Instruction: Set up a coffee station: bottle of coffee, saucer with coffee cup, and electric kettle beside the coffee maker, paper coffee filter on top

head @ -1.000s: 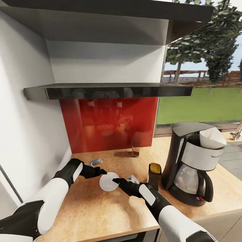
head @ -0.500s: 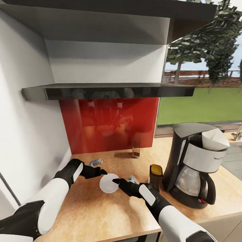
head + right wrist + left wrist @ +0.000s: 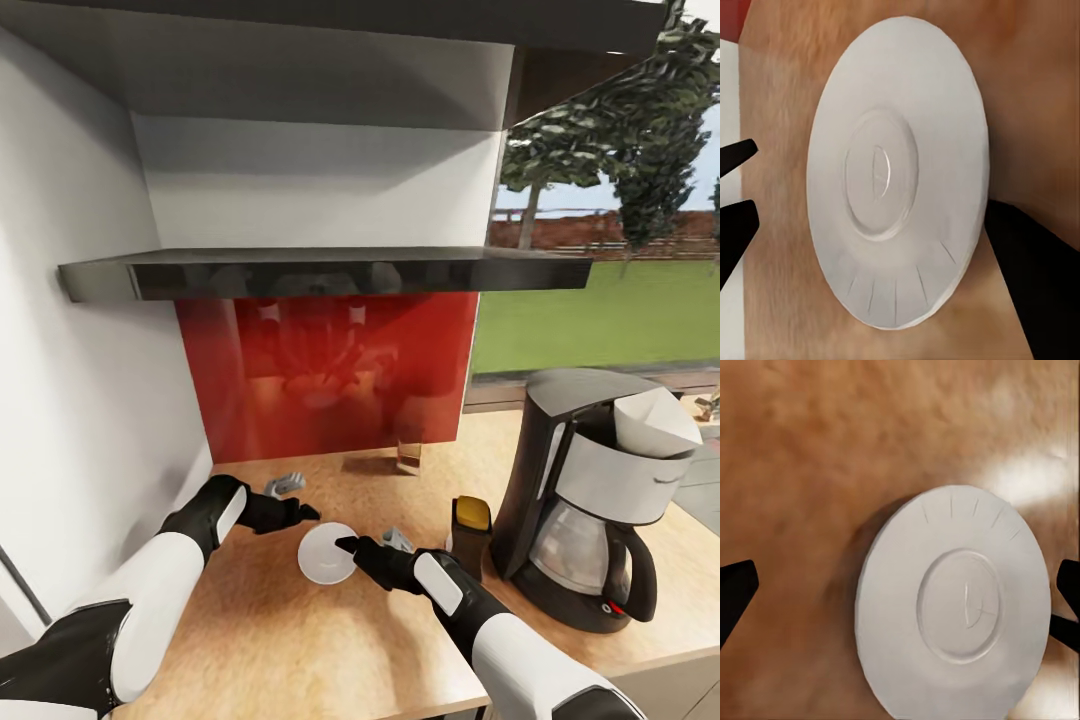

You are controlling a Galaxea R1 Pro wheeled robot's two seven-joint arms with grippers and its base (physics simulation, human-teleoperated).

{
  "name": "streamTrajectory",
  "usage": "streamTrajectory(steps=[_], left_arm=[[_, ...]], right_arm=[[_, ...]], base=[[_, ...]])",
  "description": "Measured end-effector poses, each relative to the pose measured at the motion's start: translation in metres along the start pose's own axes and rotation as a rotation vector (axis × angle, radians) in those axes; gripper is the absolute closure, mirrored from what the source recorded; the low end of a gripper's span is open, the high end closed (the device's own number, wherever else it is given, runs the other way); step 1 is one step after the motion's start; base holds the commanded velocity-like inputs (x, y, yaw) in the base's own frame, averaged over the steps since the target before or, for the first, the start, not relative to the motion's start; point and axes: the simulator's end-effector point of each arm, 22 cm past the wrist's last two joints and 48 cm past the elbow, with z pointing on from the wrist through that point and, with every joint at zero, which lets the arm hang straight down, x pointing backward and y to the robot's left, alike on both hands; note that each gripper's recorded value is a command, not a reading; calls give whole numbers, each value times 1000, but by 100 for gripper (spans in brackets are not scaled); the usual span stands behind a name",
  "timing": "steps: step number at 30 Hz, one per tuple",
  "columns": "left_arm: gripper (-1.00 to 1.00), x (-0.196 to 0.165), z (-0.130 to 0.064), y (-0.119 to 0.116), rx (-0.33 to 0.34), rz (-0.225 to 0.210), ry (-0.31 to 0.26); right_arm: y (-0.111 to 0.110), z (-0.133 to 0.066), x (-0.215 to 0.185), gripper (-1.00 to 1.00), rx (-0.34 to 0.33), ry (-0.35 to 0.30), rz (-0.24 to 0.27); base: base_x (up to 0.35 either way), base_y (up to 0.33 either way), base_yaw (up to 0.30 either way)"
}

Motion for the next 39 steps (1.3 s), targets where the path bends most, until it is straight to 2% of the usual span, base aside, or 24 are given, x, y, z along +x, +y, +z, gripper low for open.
streamTrajectory(steps=[4,18,23,39], left_arm=[[-100,-3,0,-9,44,-41,-20],[-100,7,5,-8,59,-67,-12],[-100,13,7,-11,90,-104,-14],[-100,8,6,-19,136,-149,-38]], right_arm=[[-1,0,1,-100,3,1,2],[-9,1,7,-100,16,14,9],[-9,1,7,-100,16,14,9],[-9,1,7,-100,16,15,9]], base=[[1,0,0],[0,0,0],[0,0,0],[0,0,0]])
